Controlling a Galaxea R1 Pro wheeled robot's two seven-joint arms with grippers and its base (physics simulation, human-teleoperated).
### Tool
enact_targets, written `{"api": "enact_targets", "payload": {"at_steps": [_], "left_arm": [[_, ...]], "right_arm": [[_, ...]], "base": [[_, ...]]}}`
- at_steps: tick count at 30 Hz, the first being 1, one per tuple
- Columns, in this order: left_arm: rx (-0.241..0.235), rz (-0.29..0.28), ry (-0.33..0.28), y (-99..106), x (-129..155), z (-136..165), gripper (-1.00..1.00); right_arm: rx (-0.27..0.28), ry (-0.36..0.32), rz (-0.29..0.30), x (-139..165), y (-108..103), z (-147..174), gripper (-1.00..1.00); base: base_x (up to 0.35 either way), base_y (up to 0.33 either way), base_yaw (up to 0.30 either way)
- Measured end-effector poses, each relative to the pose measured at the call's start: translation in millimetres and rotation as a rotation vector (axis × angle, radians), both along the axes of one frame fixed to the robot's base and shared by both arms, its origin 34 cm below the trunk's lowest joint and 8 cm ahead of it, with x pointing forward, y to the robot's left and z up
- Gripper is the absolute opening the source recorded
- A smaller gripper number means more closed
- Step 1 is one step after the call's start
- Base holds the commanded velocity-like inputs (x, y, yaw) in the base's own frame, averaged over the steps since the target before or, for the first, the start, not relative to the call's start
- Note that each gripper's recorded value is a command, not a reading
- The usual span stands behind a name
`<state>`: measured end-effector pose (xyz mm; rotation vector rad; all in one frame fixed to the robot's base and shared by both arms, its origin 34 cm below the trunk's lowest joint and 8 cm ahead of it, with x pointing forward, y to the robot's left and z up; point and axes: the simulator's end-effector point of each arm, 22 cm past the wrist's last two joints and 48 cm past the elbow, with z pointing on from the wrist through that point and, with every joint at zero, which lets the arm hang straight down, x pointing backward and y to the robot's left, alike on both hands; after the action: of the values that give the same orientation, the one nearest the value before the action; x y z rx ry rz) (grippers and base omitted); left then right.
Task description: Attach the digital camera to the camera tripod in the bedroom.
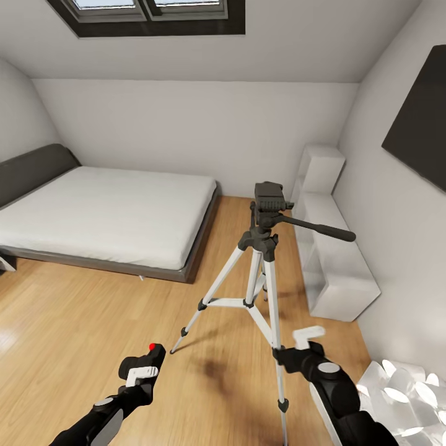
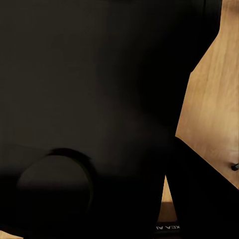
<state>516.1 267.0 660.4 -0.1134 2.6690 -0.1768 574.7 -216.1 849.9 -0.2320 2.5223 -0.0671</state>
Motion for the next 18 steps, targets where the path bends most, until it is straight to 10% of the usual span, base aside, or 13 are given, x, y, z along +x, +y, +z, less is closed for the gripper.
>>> {"api": "enact_targets", "payload": {"at_steps": [18], "left_arm": [[-0.002,-0.001,-0.001,-0.3,0.2,0.2,-1.0]], "right_arm": [[0.16,0.012,0.12,-3.9,36.4,3.8,1.0]], "base": [[0.0,0.0,0.0]]}}
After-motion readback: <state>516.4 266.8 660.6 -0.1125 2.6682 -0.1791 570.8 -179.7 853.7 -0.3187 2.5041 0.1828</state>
